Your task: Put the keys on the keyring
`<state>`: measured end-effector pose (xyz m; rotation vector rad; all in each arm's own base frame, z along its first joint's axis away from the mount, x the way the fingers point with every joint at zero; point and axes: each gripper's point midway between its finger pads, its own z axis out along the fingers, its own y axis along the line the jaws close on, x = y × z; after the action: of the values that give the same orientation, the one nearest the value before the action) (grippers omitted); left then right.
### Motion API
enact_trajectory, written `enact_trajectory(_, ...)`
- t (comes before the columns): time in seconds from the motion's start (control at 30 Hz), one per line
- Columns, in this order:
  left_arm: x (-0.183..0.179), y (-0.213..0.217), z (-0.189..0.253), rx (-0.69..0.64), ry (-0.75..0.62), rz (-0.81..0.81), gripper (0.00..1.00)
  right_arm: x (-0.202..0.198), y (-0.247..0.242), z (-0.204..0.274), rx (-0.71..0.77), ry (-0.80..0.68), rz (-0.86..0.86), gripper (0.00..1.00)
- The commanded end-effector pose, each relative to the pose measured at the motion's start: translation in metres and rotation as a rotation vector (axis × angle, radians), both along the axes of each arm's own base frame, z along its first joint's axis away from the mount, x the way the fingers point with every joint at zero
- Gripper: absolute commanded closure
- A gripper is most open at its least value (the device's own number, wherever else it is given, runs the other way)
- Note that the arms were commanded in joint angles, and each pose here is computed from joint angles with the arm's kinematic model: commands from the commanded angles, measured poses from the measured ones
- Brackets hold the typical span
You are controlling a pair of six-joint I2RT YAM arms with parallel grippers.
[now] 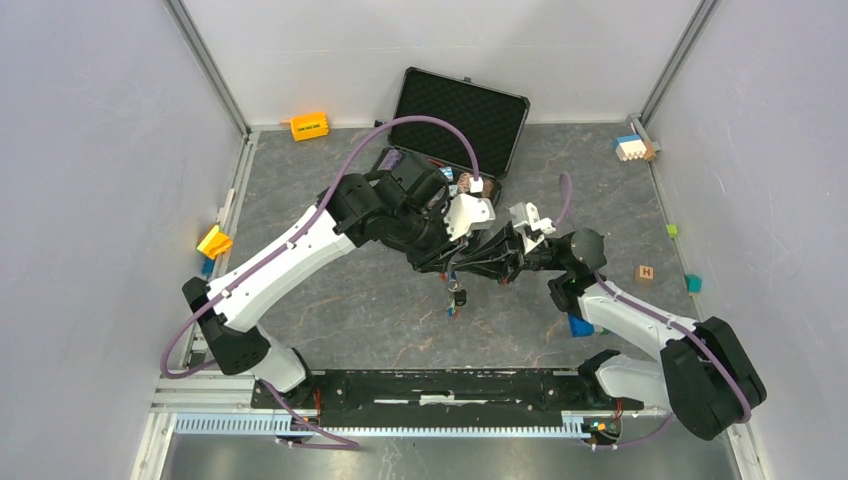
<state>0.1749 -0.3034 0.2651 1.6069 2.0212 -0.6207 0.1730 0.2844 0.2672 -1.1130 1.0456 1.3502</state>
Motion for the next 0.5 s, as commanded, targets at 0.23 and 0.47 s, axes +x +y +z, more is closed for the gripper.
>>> enact_trajectory(0.23,0.007,0.015,0.022,-0.076,-0.173,-0.033,0.49,0.006,-0.009,0.025,0.061,-0.069,-0.053,1.0)
enact_trajectory(0.47,0.001,0.004,0.032,-0.268,-0.301,-0.122,0.49,0.004,-0.012,0.029,0.067,-0.085,-0.052,1.0)
